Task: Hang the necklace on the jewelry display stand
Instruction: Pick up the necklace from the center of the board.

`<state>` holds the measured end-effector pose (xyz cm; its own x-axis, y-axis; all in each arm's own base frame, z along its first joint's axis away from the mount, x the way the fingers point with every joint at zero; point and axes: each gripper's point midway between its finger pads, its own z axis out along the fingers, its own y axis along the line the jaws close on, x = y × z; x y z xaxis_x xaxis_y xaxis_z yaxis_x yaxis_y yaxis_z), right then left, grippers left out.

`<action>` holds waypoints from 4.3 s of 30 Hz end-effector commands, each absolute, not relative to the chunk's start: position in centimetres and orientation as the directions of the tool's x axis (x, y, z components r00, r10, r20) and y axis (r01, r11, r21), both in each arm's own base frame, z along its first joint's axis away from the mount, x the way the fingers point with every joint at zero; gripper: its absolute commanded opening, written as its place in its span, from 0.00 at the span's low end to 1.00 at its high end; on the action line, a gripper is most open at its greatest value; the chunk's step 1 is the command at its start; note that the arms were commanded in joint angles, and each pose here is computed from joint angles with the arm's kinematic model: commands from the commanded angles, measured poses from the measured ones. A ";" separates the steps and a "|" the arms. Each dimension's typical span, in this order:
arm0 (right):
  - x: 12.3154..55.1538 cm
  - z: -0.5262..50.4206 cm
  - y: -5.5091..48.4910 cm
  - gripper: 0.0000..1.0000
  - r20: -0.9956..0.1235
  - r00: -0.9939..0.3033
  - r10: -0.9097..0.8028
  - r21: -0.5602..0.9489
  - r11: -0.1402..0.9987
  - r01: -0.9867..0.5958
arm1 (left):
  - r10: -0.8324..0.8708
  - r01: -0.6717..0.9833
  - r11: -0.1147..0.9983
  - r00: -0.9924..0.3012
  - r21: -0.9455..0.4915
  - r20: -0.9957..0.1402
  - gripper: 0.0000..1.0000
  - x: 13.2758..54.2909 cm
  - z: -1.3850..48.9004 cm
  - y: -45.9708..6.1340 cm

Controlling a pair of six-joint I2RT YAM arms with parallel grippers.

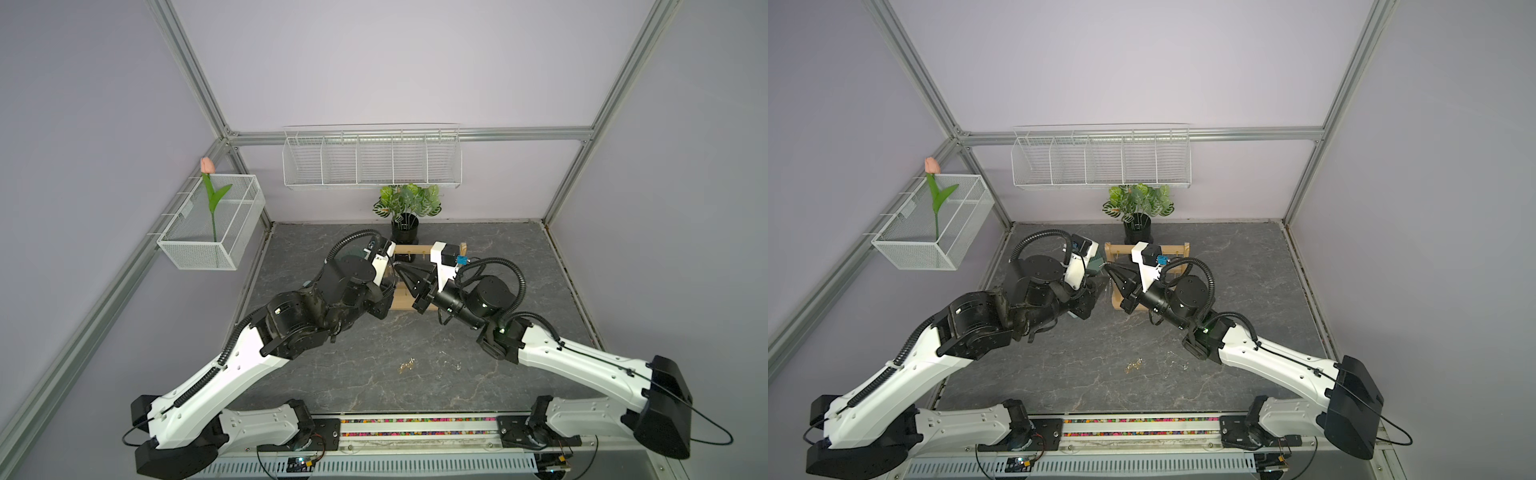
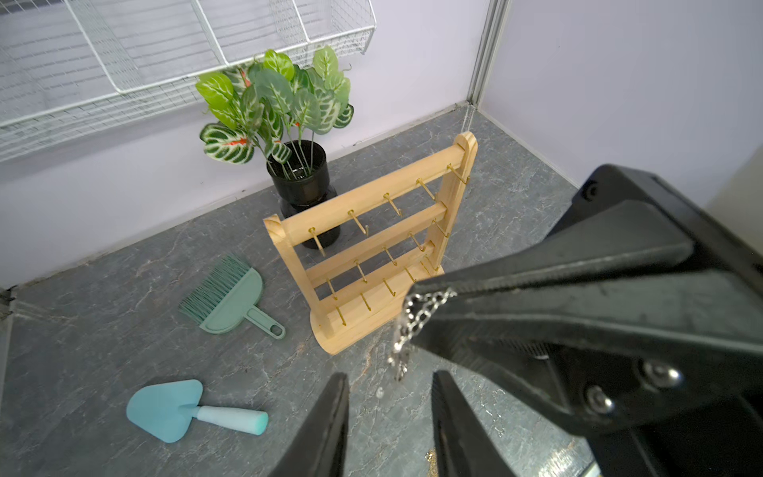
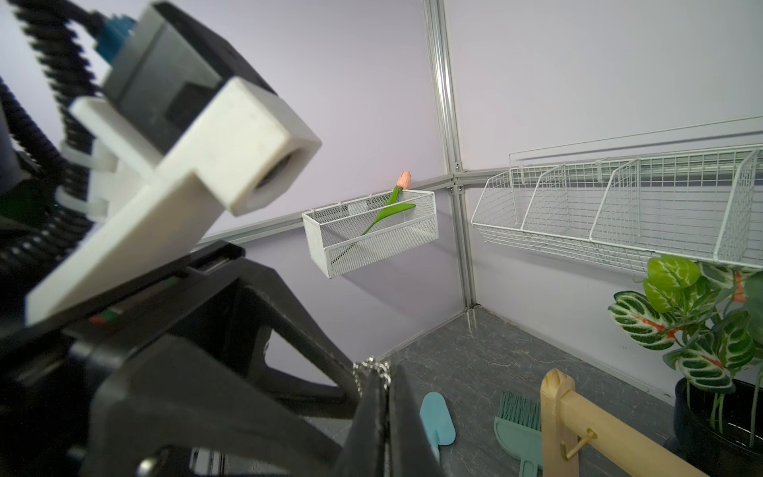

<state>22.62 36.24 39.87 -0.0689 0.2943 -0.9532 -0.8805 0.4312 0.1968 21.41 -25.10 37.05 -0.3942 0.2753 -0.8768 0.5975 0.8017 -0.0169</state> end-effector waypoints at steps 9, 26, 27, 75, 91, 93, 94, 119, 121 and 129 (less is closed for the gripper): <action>22.4 42.0 35.1 0.07 -0.936 -0.102 0.338 0.239 0.396 -0.886 | 0.273 0.590 0.805 -0.447 -0.052 -0.852 0.35 21.7 33.3 -25.6; 22.7 42.4 35.5 0.07 -0.931 -0.124 0.344 0.259 0.382 -0.887 | 0.255 0.546 0.837 -0.460 -0.045 -0.851 0.31 22.5 31.7 -24.6; 22.6 42.5 35.6 0.07 -0.931 -0.124 0.344 0.259 0.380 -0.888 | 0.256 0.545 0.838 -0.458 -0.041 -0.851 0.31 22.6 31.7 -24.5; 22.8 42.6 36.0 0.07 -0.908 -0.176 0.380 0.304 0.306 -0.902 | 0.261 0.554 0.831 -0.470 -0.052 -0.843 0.31 23.1 31.0 -25.6; 22.4 43.0 36.0 0.07 -0.884 -0.218 0.412 0.336 0.238 -0.911 | 0.240 0.543 0.838 -0.453 -0.052 -0.859 0.31 23.5 31.7 -25.5; 22.4 43.1 35.9 0.07 -0.884 -0.218 0.414 0.337 0.239 -0.911 | 0.240 0.545 0.836 -0.453 -0.054 -0.859 0.31 23.5 31.8 -25.6; 22.5 43.0 35.9 0.07 -0.883 -0.220 0.415 0.339 0.238 -0.910 | 0.239 0.546 0.836 -0.453 -0.056 -0.859 0.31 23.5 31.7 -25.6; 23.0 43.0 35.6 0.07 -0.883 -0.222 0.414 0.341 0.240 -0.909 | 0.250 0.573 0.816 -0.468 -0.076 -0.847 0.31 22.9 31.4 -26.1; 22.8 43.0 35.6 0.07 -0.882 -0.226 0.414 0.341 0.228 -0.912 | 0.254 0.567 0.821 -0.466 -0.066 -0.847 0.31 23.1 31.4 -25.9; 22.0 43.7 35.9 0.07 -0.867 -0.260 0.425 0.355 0.160 -0.921 | 0.243 0.533 0.845 -0.456 -0.044 -0.856 0.31 23.7 31.6 -25.2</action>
<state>23.24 35.98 41.55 -0.2711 0.3757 -0.8862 -0.8929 0.2456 0.3773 23.39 -25.67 32.22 -0.4471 0.2274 -0.8651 0.5519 0.8312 -0.0668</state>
